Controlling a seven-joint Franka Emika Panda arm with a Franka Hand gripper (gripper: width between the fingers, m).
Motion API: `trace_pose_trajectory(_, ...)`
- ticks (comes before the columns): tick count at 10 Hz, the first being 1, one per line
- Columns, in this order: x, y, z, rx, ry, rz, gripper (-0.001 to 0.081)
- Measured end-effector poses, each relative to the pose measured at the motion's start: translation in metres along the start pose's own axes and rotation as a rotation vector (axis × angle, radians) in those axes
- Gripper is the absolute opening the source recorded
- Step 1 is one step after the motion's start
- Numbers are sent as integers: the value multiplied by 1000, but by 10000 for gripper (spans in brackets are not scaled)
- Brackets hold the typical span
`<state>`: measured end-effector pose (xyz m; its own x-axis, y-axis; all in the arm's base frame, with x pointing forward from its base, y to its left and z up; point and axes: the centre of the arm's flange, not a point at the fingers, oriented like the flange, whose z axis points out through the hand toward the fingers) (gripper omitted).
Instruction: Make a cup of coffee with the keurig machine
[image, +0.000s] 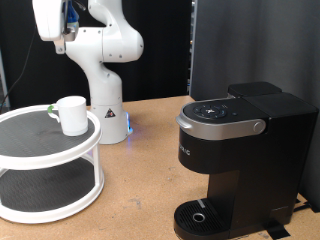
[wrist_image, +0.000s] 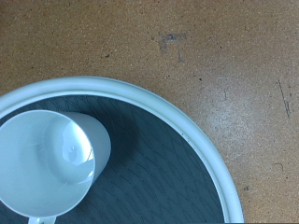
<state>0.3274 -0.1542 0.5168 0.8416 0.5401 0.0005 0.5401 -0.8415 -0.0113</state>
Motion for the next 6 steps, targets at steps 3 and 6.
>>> trace_pose_trajectory(3, 1, 1, 0, 1, 27, 63, 5)
trace_pose_trajectory(6, -12, 7, -4, 47, 118, 254, 5)
